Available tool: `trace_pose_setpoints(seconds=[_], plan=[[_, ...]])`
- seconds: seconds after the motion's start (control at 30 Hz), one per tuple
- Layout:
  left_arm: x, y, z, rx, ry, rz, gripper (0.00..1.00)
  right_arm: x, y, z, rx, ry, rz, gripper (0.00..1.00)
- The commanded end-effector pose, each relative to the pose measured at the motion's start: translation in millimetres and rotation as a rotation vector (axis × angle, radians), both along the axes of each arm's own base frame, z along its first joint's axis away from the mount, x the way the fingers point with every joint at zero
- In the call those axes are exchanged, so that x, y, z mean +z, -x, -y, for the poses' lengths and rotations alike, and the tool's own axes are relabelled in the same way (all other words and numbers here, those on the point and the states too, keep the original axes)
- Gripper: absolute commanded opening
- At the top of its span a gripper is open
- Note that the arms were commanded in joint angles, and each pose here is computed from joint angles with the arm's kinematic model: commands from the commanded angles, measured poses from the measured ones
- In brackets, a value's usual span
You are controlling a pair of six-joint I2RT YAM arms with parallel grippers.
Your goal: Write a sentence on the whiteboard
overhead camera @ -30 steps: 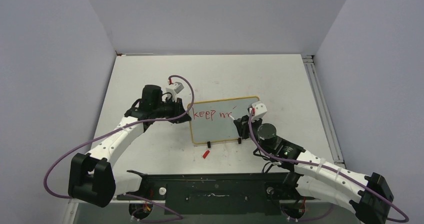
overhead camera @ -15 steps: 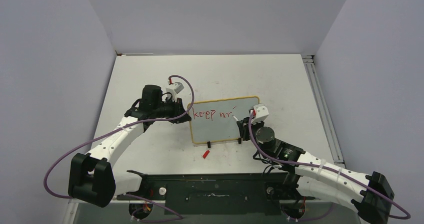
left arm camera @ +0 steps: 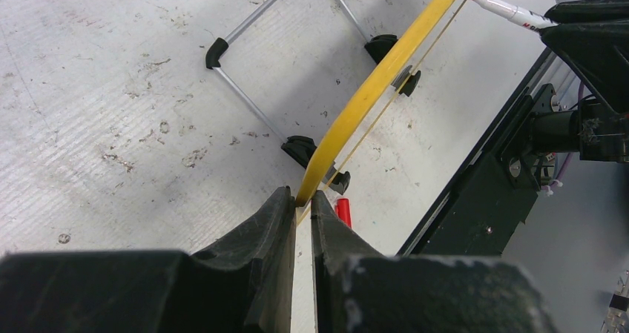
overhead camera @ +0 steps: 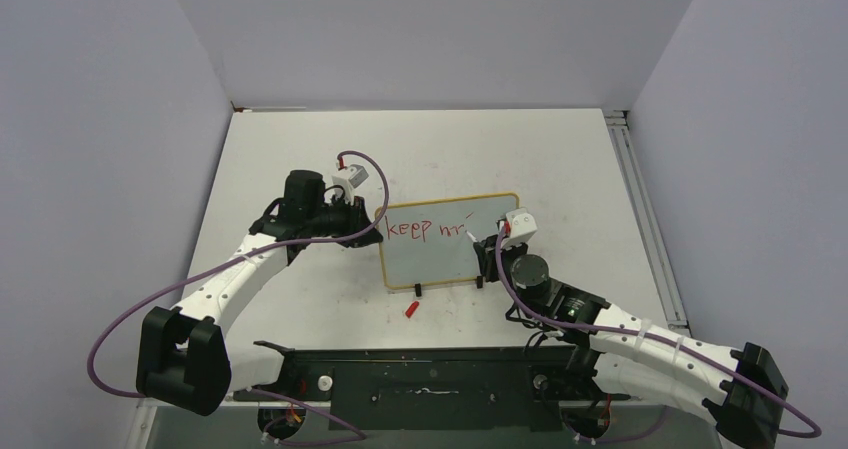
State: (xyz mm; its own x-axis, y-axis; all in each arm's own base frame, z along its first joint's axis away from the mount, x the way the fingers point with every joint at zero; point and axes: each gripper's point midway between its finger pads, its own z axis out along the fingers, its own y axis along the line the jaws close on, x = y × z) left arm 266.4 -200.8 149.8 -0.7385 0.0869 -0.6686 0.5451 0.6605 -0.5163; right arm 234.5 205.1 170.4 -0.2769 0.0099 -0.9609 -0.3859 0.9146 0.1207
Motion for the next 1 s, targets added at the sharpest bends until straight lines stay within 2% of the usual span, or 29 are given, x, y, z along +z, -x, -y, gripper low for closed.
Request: trace_pose_setpoints(seconds=[0.0, 0.97], plan=[[23, -3, 5, -0.01, 0.029, 0.057, 0.0, 27, -6, -7, -0.009, -0.062, 0.059, 0.05], [22, -2, 5, -0.01, 0.028, 0.054, 0.0, 36, -9, -13, -0.025, -0.062, 0.101, 0.05]])
